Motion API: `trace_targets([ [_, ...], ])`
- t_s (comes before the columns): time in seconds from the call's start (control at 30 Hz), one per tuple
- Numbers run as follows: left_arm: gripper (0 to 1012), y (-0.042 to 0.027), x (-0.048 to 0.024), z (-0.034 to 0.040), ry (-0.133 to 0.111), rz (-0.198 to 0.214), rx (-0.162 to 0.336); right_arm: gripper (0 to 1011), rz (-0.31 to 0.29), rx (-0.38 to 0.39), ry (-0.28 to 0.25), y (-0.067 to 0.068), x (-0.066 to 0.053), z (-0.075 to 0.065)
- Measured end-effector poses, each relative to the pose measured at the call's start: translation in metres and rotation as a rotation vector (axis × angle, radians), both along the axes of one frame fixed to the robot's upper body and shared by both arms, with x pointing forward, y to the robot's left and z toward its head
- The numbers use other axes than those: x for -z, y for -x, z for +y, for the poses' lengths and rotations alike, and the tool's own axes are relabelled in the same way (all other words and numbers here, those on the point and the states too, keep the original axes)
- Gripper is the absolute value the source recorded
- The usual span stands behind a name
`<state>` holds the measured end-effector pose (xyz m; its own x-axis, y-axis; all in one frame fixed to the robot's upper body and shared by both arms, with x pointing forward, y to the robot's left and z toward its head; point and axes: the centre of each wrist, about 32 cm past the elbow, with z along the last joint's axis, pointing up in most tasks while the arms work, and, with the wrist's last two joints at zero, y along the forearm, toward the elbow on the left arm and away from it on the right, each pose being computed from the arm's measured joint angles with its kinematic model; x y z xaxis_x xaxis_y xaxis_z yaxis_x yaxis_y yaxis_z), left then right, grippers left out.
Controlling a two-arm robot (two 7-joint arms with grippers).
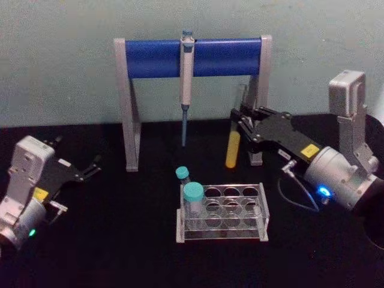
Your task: Pick up the test tube from the test tube rack, shake it, then place it back into the test tube rack.
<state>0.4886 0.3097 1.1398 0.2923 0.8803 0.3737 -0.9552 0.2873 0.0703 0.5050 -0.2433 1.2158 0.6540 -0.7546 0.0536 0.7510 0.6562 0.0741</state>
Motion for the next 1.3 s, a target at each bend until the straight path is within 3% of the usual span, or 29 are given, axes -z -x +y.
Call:
trace_targets([
  [0.3, 1001, 0.0, 0.0, 0.0, 0.0, 0.0, 0.0, 216, 0.022, 0.011, 0.042, 0.024, -0.002, -0.016],
  [0.57, 1001, 0.0, 0.0, 0.0, 0.0, 0.0, 0.0, 216, 0.057, -0.068, 0.026, 0.037, 0.001, -0.01],
  [0.73, 1001, 0.0, 0.0, 0.0, 0.0, 0.0, 0.0, 217, 0.057, -0.108, -0.007, 0.031, 0.003, 0.001],
  [0.97, 1001, 0.0, 0.0, 0.0, 0.0, 0.0, 0.0, 217, 0.035, -0.102, -0.039, 0.015, 0.005, 0.01],
  [1.3, 1001, 0.0, 0.0, 0.0, 0.0, 0.0, 0.0, 216, 0.023, -0.049, -0.033, 0.003, 0.005, 0.008],
])
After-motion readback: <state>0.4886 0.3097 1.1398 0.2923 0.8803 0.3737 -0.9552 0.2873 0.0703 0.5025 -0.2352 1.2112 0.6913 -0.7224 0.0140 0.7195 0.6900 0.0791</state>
